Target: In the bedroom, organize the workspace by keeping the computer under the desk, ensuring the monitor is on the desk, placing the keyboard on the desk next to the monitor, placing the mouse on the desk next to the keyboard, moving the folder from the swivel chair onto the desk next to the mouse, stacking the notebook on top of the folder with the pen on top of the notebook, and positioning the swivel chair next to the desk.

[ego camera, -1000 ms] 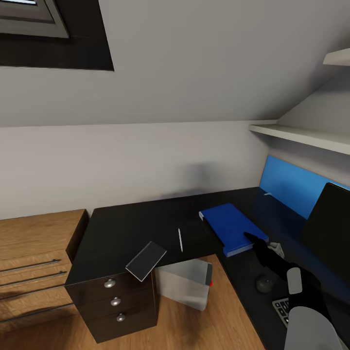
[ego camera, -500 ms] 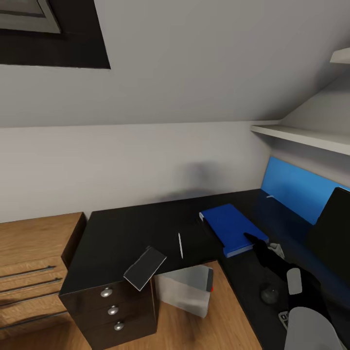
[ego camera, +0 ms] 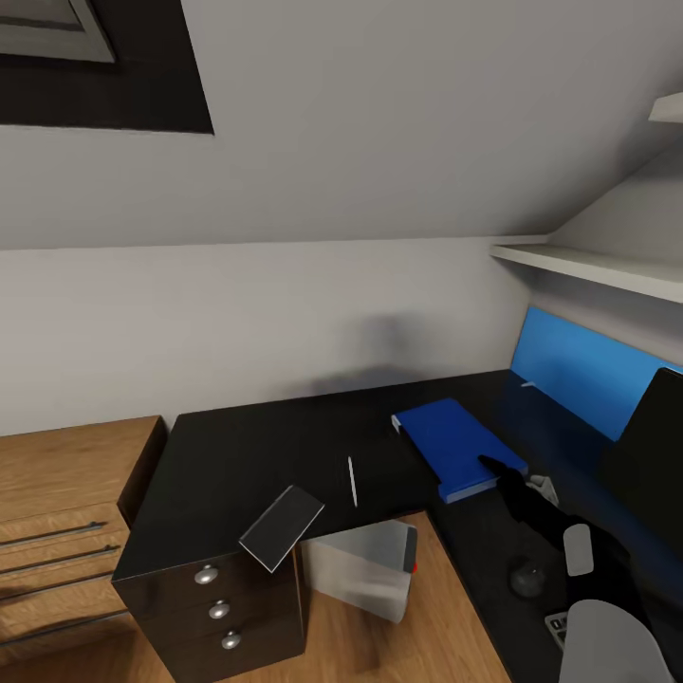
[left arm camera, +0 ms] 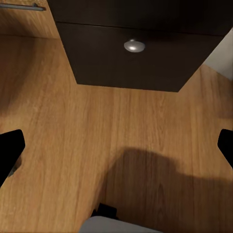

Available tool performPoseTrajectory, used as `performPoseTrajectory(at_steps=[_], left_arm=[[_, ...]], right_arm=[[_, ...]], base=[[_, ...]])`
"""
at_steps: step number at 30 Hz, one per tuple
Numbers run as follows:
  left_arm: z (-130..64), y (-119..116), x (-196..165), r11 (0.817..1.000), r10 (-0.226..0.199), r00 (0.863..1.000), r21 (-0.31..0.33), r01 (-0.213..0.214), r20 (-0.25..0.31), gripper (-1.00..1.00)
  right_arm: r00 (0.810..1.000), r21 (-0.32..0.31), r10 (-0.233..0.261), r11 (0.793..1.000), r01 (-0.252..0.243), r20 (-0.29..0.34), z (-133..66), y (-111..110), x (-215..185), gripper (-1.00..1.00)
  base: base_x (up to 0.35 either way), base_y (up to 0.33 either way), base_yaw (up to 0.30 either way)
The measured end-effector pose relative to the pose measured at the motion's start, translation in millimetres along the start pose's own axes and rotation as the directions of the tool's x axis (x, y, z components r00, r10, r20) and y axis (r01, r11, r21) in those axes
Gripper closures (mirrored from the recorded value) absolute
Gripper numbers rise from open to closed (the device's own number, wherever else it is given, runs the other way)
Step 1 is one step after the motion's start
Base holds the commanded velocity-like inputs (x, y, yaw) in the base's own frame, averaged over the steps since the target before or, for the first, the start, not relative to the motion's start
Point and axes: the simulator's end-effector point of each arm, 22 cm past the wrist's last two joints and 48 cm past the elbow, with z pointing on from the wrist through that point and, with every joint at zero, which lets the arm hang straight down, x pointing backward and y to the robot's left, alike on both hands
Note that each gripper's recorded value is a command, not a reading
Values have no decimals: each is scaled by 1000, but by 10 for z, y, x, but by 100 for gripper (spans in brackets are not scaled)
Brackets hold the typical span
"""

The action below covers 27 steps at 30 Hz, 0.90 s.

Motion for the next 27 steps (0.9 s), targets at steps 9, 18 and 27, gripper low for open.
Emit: performPoseTrajectory(at_steps=[9, 18, 27], left_arm=[[2, 0, -12, 1000, 0, 1000, -1, 0, 4, -100], [70, -5, 26, 1000, -1, 1000, -1, 1, 4, -100], [160, -18, 83, 1000, -1, 1000, 1, 1, 4, -100]], right_arm=[[1000, 92, -9, 996, 8, 9, -65, -233, -120, 100], [1000, 121, 4, 993, -6, 22, -39, -361, -138, 100], [1000, 115, 0, 993, -3, 29, 11, -433, -130, 100]], base=[[0, 0, 0], [0, 0, 0], [0, 0, 0]])
